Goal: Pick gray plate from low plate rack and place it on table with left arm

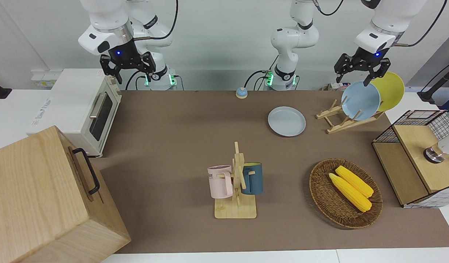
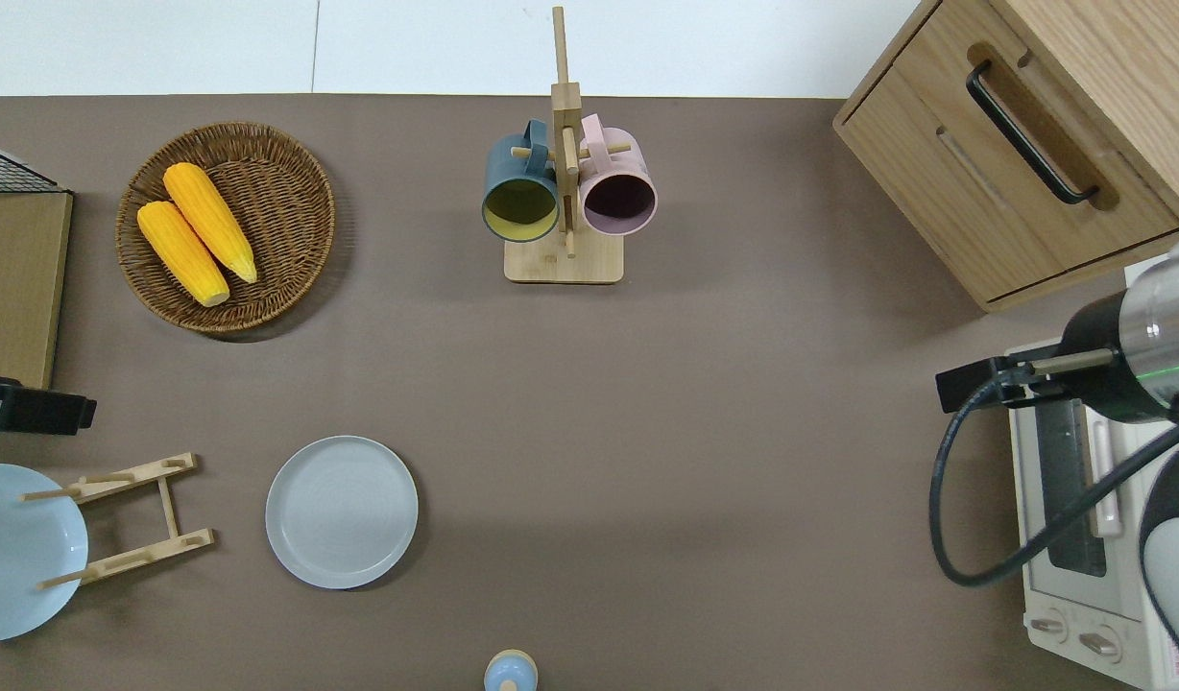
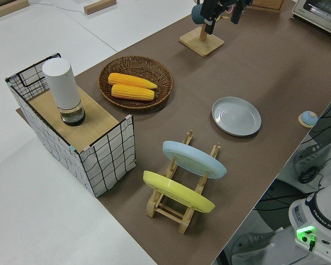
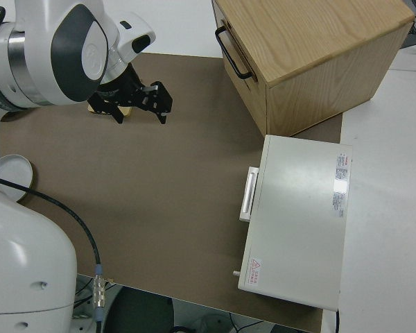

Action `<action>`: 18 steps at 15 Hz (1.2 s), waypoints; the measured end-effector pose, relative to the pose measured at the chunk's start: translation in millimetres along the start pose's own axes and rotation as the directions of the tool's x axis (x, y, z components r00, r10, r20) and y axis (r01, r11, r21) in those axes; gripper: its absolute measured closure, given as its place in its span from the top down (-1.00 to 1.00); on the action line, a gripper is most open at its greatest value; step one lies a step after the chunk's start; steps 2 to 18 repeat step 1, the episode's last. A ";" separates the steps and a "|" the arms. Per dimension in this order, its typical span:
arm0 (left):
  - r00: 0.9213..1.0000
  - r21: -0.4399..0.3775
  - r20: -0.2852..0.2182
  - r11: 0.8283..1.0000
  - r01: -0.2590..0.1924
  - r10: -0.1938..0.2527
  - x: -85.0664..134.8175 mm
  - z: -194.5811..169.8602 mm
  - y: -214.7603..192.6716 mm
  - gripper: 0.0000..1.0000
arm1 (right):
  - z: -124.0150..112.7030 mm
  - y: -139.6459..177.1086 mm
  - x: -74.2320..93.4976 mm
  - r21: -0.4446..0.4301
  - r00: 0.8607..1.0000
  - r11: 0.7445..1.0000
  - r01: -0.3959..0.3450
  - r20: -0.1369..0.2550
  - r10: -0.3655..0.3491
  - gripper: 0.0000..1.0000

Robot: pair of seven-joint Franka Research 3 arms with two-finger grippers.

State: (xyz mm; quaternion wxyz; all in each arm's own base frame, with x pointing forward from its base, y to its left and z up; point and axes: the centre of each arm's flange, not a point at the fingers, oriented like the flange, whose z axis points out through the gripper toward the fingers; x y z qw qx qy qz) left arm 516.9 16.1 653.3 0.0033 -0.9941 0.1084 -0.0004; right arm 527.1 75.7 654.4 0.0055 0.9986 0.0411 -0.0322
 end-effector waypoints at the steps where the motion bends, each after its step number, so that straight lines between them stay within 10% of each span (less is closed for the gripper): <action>1: 1.000 0.000 0.000 1.000 0.002 -0.002 0.0 0.0 0.1 1.00 | 0.0 0.0 0.0 0.000 1.000 1.000 0.000 0.000 0.000 0.98; 18: 1.000 0.000 0.000 1.000 0.002 -0.002 0.0 0.0 0.1 1.00 | 0.0 0.0 0.0 0.000 1.000 1.000 0.000 0.000 0.000 0.98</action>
